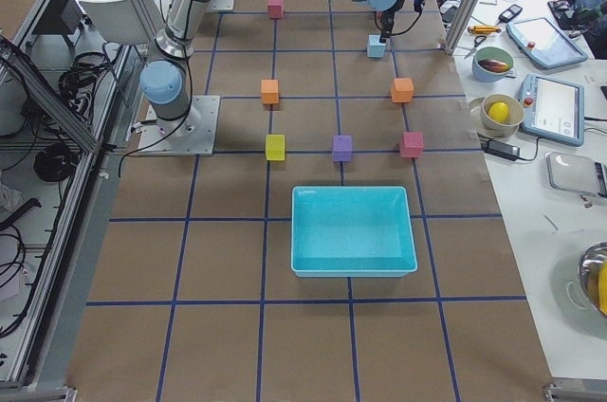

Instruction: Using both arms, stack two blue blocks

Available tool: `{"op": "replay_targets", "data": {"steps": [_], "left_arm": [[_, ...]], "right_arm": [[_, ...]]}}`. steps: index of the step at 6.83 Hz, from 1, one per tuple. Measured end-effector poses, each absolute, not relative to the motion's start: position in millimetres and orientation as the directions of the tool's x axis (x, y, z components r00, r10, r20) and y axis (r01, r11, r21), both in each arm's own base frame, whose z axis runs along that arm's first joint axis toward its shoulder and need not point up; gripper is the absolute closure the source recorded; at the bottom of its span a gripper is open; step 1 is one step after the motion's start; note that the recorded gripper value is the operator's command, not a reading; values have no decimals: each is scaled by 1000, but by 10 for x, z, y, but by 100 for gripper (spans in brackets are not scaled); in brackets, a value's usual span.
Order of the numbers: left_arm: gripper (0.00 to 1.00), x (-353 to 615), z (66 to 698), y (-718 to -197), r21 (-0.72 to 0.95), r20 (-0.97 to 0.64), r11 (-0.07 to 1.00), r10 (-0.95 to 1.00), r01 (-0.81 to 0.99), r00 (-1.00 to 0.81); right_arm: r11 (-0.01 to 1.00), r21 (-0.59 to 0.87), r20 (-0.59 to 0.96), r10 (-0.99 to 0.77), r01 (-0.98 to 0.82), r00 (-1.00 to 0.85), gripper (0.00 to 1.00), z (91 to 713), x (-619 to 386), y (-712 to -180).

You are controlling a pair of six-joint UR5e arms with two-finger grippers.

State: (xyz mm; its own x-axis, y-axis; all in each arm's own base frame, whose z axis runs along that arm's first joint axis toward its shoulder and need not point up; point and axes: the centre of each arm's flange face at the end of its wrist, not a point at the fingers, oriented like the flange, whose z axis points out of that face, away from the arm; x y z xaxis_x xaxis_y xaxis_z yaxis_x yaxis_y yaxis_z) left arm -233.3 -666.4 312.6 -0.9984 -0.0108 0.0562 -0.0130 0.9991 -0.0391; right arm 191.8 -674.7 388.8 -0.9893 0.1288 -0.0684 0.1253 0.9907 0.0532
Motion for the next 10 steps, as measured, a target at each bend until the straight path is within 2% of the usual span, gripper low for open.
{"op": "replay_targets", "data": {"steps": [2, 4, 7, 10], "left_arm": [[100, -2898, 3051, -6918, -67, 56, 998, -19, -22, -998], [100, -3340, 2945, -7103, -76, 72, 996, -45, -50, -996], [100, -3688, 2718, -7099, -50, 67, 997, -49, -53, -997], [100, -3736, 2654, -7063, -32, 54, 999, -41, -43, -998]], "right_arm": [[988, 84, -30, 131, 128, -991, 0, 4167, 1599, -6009], [988, 51, -2, 149, 149, -989, 0, 4438, 1466, -5319], [988, 23, -9, 150, 150, -989, 0, 4611, 1439, -5060], [997, 9, -7, 78, 78, -997, 0, 4708, 1422, -4983]]}}
